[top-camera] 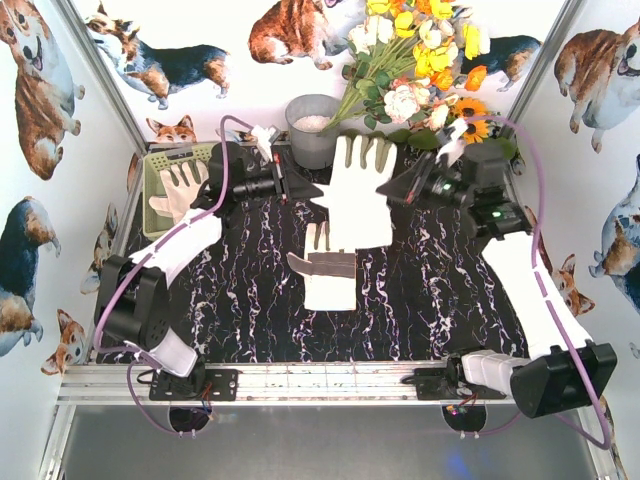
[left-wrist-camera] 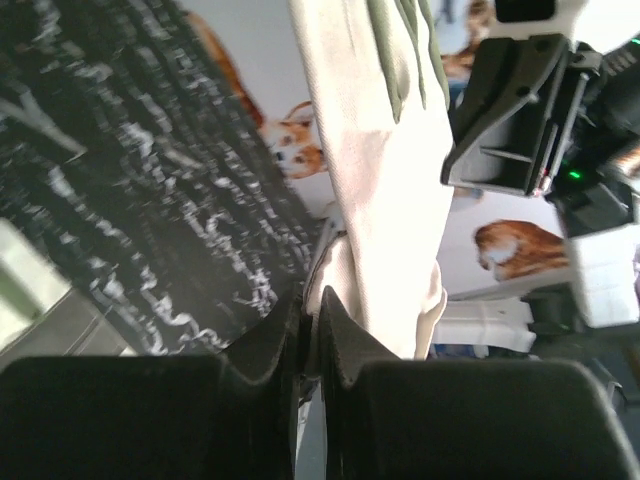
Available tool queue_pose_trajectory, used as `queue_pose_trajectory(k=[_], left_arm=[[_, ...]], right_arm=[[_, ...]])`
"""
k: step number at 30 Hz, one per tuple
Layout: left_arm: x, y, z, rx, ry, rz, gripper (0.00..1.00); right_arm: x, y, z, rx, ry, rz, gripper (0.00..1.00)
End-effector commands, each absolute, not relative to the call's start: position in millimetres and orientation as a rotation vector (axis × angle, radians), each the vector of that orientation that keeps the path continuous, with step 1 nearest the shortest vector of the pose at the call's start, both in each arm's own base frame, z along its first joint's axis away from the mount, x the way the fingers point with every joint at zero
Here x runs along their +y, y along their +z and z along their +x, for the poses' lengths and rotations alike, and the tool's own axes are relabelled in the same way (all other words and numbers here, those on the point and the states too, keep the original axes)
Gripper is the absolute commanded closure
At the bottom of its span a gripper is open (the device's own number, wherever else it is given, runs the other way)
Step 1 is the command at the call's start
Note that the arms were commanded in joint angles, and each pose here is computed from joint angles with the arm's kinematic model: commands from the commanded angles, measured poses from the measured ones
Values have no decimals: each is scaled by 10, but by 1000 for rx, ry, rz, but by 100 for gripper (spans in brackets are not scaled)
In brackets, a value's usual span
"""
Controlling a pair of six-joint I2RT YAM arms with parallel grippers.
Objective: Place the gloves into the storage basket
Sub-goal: Pair the glove with the glove.
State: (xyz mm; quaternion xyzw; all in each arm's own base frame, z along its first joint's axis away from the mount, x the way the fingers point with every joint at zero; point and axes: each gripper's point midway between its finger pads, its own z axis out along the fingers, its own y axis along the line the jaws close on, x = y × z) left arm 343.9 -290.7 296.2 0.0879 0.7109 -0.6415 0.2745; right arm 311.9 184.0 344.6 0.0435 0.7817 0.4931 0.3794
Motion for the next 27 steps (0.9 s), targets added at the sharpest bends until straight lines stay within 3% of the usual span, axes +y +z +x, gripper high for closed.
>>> queue_pose_trajectory(k=[1,4,12,18,27], left_arm=[[-2642,2407,3490,2113,-1363,213,100],[-2459,2073,3410,2235,-1196,196,100],[-2244,1355,3078,2411,-1064,256,100],[-2205,1109,2913,2436,-1040,309,100],[-2254,964,3062,2415,-1008,348,100]], right_arm=[[1794,2755,3109,2177,1051,201,100],[1844,2310,3093,2259,941,234,100],[2204,1322,3095,2496,803,155,100],[2315,1030,3259,2530,711,130,100],[2304,913,3149,2551,579,116,100]])
